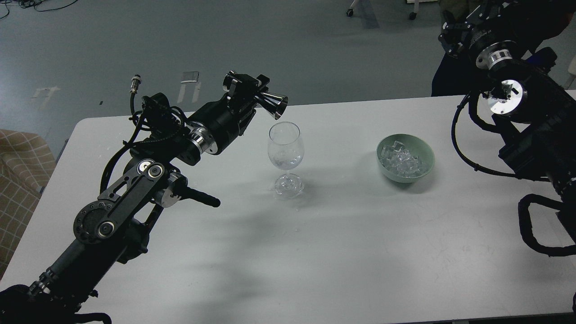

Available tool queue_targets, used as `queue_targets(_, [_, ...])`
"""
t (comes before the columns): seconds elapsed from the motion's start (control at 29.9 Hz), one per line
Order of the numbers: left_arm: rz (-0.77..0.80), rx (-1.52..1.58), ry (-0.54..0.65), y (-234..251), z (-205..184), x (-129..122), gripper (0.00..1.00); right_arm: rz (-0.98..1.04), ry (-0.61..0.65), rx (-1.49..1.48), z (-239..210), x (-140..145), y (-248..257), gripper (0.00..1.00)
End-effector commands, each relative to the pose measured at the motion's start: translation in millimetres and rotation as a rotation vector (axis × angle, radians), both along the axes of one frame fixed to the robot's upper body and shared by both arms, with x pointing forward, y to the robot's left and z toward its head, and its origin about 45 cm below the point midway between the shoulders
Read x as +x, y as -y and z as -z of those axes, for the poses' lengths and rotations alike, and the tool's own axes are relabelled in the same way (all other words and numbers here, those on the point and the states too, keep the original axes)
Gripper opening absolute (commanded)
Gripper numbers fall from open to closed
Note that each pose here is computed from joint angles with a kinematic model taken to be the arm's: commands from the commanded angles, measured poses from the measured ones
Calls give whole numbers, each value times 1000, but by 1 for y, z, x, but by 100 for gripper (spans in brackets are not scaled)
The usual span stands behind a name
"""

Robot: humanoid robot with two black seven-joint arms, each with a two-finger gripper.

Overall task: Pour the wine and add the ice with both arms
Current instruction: 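Hold the jigger tilted over the glass with the left gripper, then turn the jigger upright and move it back with the left gripper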

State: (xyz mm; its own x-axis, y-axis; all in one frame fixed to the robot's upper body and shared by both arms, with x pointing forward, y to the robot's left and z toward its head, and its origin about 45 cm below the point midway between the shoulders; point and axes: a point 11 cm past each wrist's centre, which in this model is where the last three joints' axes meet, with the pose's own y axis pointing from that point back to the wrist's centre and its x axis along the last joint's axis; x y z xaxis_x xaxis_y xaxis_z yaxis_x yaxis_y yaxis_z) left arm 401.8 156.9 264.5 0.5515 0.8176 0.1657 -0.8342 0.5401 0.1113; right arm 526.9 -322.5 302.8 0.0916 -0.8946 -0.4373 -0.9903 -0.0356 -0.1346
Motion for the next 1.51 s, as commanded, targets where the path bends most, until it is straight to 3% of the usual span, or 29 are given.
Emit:
queue_targets(0.0, [2, 6, 1, -1, 1, -1, 0, 0, 0, 0, 0, 0, 0, 100])
queue_targets(0.17, [15, -47, -19, 5, -9, -6, 0, 2, 2, -2, -1, 0, 2, 100])
queue_targets(0.3, [29, -158, -101, 7, -13, -9, 0, 6, 1, -5, -1, -1, 5, 100])
queue_targets(0.57, [-59, -626, -238, -40, -32, 2, 0, 8, 1, -8, -1, -1, 6, 100])
queue_targets(0.7, [-161, -900, -328, -92, -9, 5, 0, 16, 0, -15, -2, -2, 12, 100])
queue_targets(0.97, [-305, -1236, -359, -169, 42, -5, 0, 18, -4, -19, 0, -2, 12, 100])
queue_targets(1.24, [-450, -1361, -455, -169, 112, -8, 0, 27, -16, -25, 2, -2, 14, 100])
queue_targets(1.47, [-483, -1369, -463, -169, 117, 4, 3, 30, -21, -26, 3, -3, 15, 100])
